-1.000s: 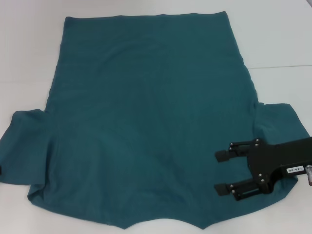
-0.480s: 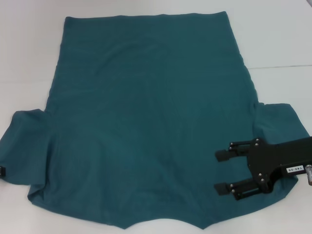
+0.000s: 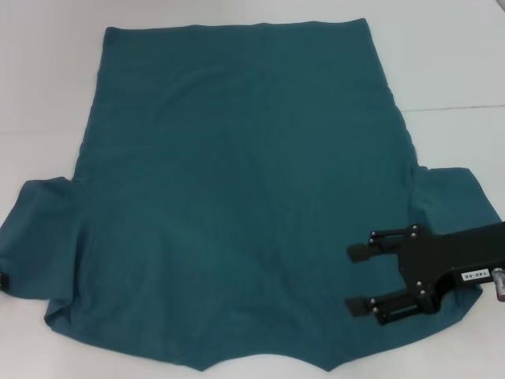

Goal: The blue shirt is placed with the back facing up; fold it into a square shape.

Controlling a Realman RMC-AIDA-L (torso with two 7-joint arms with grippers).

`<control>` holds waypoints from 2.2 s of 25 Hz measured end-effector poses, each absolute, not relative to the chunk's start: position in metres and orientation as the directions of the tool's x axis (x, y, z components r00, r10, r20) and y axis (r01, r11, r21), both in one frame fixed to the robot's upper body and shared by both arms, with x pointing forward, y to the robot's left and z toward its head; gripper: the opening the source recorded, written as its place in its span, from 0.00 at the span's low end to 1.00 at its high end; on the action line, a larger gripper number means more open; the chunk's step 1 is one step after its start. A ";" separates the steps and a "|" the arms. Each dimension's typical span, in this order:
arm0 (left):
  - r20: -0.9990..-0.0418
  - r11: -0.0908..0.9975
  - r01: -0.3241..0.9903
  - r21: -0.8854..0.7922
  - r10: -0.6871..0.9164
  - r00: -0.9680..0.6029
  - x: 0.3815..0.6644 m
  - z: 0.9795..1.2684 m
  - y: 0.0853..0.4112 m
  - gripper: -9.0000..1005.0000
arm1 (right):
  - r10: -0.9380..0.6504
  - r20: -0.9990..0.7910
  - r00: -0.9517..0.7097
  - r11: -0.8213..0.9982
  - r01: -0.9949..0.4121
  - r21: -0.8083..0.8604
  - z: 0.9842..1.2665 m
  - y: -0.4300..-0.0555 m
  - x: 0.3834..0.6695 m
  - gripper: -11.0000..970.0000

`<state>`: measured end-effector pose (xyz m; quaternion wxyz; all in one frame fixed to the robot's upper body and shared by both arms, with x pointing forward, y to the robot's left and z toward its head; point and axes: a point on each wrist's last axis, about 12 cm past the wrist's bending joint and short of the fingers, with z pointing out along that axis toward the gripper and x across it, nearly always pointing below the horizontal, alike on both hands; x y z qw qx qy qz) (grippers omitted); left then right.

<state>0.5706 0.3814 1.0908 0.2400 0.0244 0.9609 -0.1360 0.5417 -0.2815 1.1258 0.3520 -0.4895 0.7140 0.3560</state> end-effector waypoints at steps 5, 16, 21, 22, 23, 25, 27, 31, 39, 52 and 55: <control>-0.466 0.960 0.117 -0.255 -0.016 -0.885 0.571 1.090 0.379 0.44 | -0.447 -0.852 -0.273 0.266 -0.950 0.165 1.126 -0.281 0.541 0.91; -0.465 0.951 0.142 -0.274 -0.002 -0.885 0.576 1.091 0.368 0.45 | -0.446 -0.851 -0.279 0.265 -0.949 0.172 1.125 -0.282 0.540 0.91; -0.467 0.950 0.148 -0.275 0.003 -0.884 0.576 1.095 0.367 0.45 | -0.444 -0.849 -0.286 0.268 -0.947 0.179 1.125 -0.282 0.539 0.91; -0.473 0.950 0.150 -0.272 0.004 -0.881 0.576 1.097 0.368 0.45 | -0.444 -0.849 -0.286 0.268 -0.947 0.179 1.125 -0.282 0.539 0.91; -0.477 0.951 0.150 -0.269 0.004 -0.879 0.576 1.098 0.369 0.45 | -0.444 -0.849 -0.286 0.268 -0.947 0.178 1.125 -0.282 0.539 0.91; -0.481 0.952 0.150 -0.266 0.003 -0.877 0.576 1.100 0.369 0.45 | -0.444 -0.850 -0.284 0.267 -0.947 0.178 1.126 -0.281 0.540 0.91; -0.483 0.953 0.149 -0.265 0.003 -0.876 0.576 1.100 0.369 0.45 | -0.444 -0.850 -0.283 0.266 -0.948 0.177 1.126 -0.281 0.540 0.91; -0.483 0.954 0.148 -0.262 0.004 -0.876 0.575 1.098 0.368 0.45 | -0.444 -0.851 -0.282 0.264 -0.948 0.176 1.126 -0.280 0.540 0.91; -0.495 0.959 0.147 -0.242 0.008 -0.869 0.575 1.103 0.371 0.45 | -0.444 -0.851 -0.282 0.264 -0.948 0.176 1.126 -0.280 0.541 0.91; -0.497 0.972 0.116 -0.204 0.000 -0.868 0.565 1.110 0.387 0.44 | -0.445 -0.852 -0.275 0.264 -0.950 0.169 1.125 -0.279 0.542 0.91; -0.495 0.972 0.118 -0.204 0.002 -0.869 0.565 1.108 0.385 0.44 | -0.445 -0.853 -0.273 0.262 -0.950 0.168 1.126 -0.278 0.542 0.91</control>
